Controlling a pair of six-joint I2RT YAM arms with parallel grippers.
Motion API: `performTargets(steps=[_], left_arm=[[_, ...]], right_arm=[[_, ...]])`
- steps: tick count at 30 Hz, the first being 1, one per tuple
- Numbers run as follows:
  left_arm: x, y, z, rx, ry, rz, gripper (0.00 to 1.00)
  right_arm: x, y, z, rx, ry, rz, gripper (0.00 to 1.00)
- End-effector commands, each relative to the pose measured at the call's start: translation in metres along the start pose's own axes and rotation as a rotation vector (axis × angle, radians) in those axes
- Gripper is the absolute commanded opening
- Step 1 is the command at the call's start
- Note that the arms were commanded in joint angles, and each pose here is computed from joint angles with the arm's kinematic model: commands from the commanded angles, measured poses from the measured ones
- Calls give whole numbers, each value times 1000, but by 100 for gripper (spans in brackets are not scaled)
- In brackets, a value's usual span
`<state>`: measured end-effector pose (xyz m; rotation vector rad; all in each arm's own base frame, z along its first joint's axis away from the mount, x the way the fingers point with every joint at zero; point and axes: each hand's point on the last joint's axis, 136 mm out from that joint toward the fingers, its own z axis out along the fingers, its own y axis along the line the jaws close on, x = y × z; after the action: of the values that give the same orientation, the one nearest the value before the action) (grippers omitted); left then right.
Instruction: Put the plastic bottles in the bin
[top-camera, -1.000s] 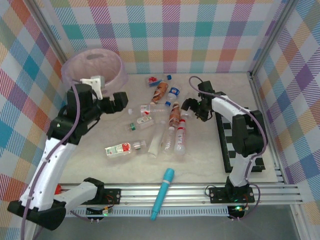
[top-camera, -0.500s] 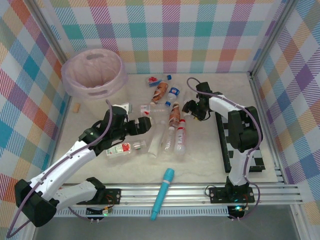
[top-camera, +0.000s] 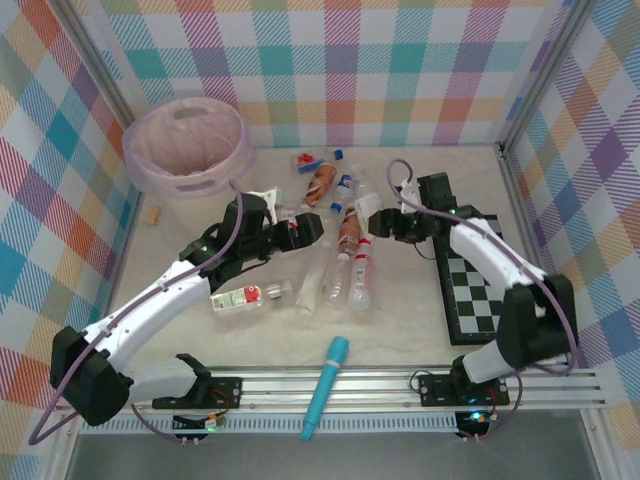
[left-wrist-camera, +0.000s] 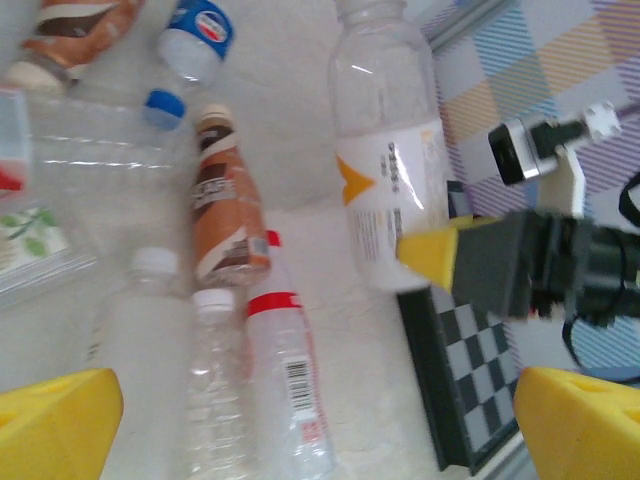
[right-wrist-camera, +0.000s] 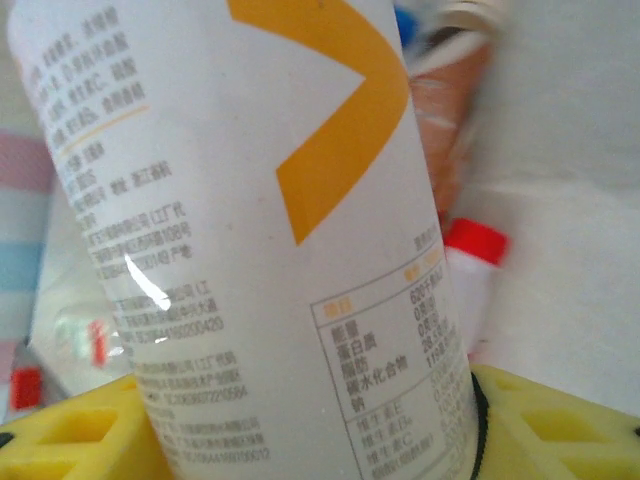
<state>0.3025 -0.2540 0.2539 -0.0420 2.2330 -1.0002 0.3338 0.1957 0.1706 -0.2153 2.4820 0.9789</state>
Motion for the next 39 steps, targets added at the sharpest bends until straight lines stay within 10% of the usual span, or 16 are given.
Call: performTargets(steps=[1,14,25,33,36,39], left_arm=[[-20,-41,7,186,-26,-49,100],[-9,-61,55,325,25,-183,100],[-10,-67,70,380,15,-221,60],[-12,-65,70,334,24,-177,54],[-16,-64,70,312,28,-150,52],[-25,-62,68,298,20,-128,51]], right_arm=[[11,37,-10,-198,-29,-175,54],[38,98,-19,-376,-36,-255,51],[42,98,-12,-376,-19,-232,54],[39,94,-14,-325,-11,-238,74],[32,88,-24,-283,-18,-250,100],[25,91,-40,-268,-40,-272,99]])
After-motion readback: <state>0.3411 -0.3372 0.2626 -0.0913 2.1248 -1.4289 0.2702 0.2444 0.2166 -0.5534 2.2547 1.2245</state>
